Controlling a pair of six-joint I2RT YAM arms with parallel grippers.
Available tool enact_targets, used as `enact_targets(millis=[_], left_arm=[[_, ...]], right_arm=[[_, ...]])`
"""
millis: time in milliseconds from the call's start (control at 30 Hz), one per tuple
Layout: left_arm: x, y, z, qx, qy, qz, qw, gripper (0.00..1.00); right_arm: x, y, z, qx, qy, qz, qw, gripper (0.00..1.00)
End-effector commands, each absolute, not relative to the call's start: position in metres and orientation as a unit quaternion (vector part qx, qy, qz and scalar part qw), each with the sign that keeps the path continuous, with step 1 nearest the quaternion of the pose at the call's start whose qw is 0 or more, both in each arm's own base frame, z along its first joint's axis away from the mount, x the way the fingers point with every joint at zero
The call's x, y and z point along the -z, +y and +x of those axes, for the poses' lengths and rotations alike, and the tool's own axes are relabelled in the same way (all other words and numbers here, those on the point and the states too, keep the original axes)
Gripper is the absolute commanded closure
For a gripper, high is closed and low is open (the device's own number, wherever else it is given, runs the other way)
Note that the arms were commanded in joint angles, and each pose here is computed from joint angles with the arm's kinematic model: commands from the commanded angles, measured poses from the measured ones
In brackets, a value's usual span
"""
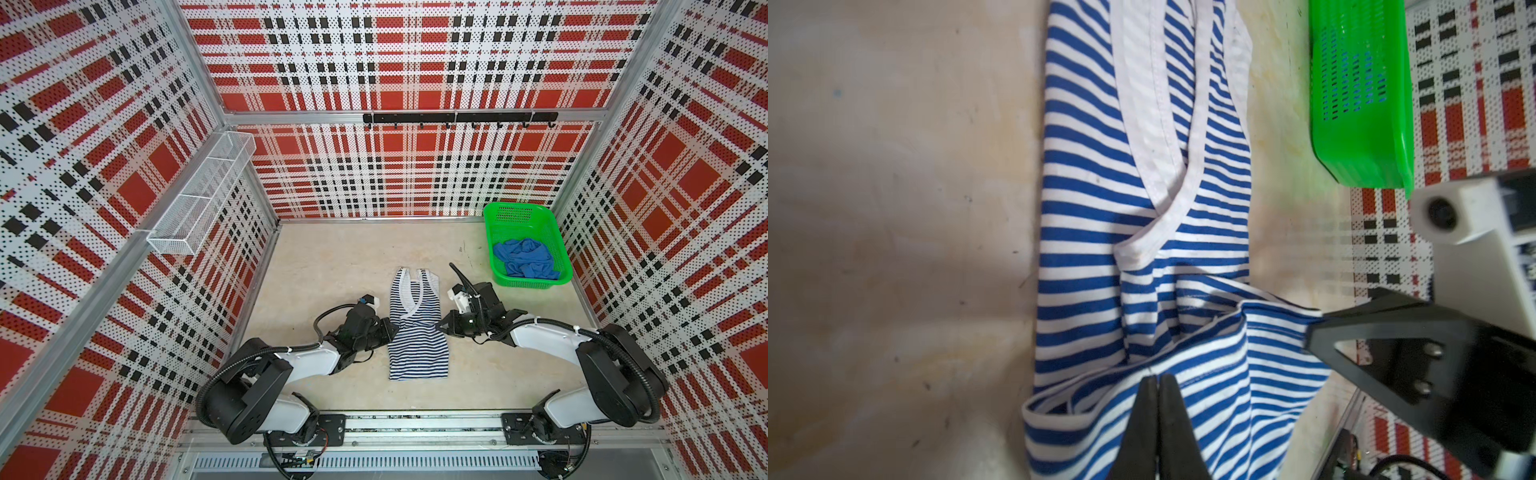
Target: Fold and stack the tank tops
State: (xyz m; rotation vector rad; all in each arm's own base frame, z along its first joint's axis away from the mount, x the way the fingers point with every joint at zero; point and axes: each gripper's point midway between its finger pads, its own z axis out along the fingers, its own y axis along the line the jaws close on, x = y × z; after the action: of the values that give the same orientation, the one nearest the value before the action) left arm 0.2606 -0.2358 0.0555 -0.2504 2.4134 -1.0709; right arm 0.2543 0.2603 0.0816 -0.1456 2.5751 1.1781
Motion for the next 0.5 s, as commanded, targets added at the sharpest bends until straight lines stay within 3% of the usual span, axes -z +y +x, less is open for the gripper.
enact_targets(millis=[0,167,233,367,467], left_arm=[[-0.066,-0.234,0.265,0.404,0.873,-0.092,0.258,0.98],[-0.059,-0.221,0.268,0.384,0.878,-0.108,0.264,0.68],[-0.057,-0.217,0.27,0.372,0.882,-0.11,0.267,0.61],[-0.048,-0.211,0.268,0.356,0.889,-0.116,0.264,0.51],[-0.042,-0.213,0.266,0.36,0.889,-0.121,0.256,0.5]], right_arm=[[-0.118,0.278,0.24,-0.485,0.855,-0.095,0.156,1.0],[-0.098,0.276,0.243,-0.478,0.862,-0.088,0.147,1.0],[-0.083,0.278,0.247,-0.481,0.861,-0.082,0.142,1.0],[-0.061,0.276,0.254,-0.486,0.86,-0.064,0.142,1.0],[-0.05,0.269,0.258,-0.484,0.861,-0.05,0.15,1.0]])
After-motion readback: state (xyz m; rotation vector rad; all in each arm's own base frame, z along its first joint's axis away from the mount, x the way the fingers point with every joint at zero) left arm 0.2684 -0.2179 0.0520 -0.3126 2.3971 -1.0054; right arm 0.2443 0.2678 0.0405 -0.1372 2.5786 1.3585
